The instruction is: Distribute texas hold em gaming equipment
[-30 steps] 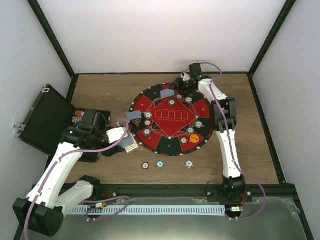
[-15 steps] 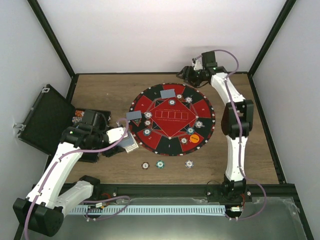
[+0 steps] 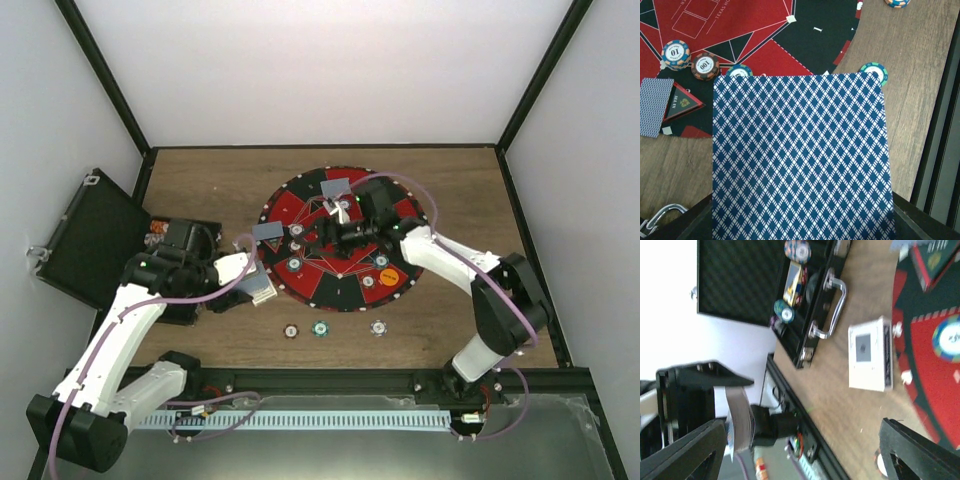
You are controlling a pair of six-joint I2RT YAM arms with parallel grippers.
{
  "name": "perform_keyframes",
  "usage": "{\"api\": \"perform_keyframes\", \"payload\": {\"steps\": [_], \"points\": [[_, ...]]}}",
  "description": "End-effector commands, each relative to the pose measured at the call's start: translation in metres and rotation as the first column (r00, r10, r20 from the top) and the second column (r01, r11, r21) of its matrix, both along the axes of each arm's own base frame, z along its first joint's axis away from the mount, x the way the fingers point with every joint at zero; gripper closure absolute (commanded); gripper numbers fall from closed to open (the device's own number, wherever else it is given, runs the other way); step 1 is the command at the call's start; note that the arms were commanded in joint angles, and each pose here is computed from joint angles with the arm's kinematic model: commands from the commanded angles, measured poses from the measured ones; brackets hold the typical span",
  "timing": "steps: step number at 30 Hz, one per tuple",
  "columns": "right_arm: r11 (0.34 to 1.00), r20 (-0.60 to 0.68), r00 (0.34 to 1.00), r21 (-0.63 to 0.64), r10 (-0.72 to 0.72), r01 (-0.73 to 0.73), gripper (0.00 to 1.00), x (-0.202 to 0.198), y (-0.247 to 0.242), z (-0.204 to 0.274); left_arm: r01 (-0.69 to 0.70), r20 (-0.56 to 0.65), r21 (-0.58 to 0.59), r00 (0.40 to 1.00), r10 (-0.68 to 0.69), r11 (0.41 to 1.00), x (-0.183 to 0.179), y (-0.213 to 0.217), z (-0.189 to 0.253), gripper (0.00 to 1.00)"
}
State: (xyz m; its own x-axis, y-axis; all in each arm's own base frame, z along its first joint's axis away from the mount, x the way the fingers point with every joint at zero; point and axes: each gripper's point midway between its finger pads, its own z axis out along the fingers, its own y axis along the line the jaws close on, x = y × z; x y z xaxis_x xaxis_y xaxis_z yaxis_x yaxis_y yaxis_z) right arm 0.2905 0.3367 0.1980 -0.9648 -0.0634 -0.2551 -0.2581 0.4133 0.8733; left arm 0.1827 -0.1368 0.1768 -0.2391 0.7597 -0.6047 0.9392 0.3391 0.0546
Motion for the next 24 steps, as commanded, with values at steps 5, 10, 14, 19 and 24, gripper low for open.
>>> {"api": "perform_keyframes", "payload": {"steps": [5,10,14,19,24], "points": [[0.973,-0.013,0.994,0.203,0.111,-0.106,0.16,-0.061,0.023,0.031,0.012,0.04,-0.058,0.999,-0.01,0.998,0.006,-0.008,0.012,0.96],[0.965,-0.027,0.987,0.216,0.157,-0.148,0.16,-0.076,0.042,0.029,0.013,0.043,-0.054,0.999,-0.01,0.998,0.005,-0.008,0.01,0.96],[0.96,-0.039,0.98,0.212,0.194,-0.182,0.18,-0.083,0.059,0.024,0.013,0.046,-0.054,0.999,-0.011,0.998,0.005,-0.007,0.011,0.96],[0.948,-0.04,0.967,0.212,0.25,-0.236,0.19,-0.091,0.083,0.021,0.015,0.05,-0.047,0.999,-0.013,0.999,0.004,-0.006,0.011,0.96],[0.939,-0.049,0.956,0.208,0.288,-0.272,0.19,-0.097,0.101,0.015,0.017,0.05,-0.04,0.999,-0.015,0.999,0.003,-0.005,0.009,0.96]]}}
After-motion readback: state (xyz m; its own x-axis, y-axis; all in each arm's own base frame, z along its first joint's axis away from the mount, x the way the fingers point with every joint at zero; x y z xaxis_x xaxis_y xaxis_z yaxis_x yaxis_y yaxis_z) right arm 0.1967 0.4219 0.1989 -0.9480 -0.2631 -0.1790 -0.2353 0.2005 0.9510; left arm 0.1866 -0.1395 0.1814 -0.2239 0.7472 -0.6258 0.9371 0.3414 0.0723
